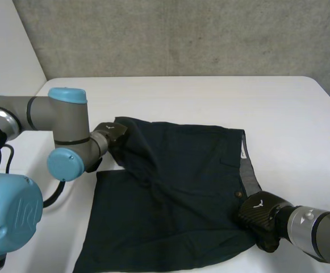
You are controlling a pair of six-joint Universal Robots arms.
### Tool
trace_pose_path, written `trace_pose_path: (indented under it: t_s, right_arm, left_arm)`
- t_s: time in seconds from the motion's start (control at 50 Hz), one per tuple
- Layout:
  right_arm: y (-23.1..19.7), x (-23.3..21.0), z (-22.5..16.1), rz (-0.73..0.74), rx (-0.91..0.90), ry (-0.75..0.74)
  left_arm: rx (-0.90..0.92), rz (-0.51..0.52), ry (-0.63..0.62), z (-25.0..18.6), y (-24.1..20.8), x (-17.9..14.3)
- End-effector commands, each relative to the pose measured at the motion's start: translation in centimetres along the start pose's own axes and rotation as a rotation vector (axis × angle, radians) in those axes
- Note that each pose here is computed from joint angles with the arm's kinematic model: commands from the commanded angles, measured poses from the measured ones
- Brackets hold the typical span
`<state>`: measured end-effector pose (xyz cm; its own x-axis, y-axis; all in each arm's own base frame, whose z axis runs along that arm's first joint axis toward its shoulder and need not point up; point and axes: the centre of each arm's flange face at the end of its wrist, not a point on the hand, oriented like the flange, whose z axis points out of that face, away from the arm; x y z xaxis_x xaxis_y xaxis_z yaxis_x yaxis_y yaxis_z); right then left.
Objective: Fold the shorts.
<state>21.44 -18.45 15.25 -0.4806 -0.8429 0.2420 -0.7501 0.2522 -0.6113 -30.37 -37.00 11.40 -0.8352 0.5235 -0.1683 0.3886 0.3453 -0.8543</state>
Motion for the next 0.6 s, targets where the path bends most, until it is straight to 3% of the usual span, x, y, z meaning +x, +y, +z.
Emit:
trace_pose_path:
  t_s: [0.02, 0.36, 0.6]
  right_arm:
    - [0.0, -0.1, 0.0, -0.001, -0.001, -0.002]
    - [0.0, -0.1, 0.0, -0.001, -0.001, -0.002]
    - [0.0, -0.3, 0.0, -0.005, -0.001, -0.009]
  left_arm:
    - [0.029, 0.003, -0.063, -1.2, -1.8, -0.9]
    - [-0.063, -0.064, -0.156, -5.9, -0.7, -5.2]
    - [-0.064, -0.068, -0.1, -7.7, -0.7, -4.6]
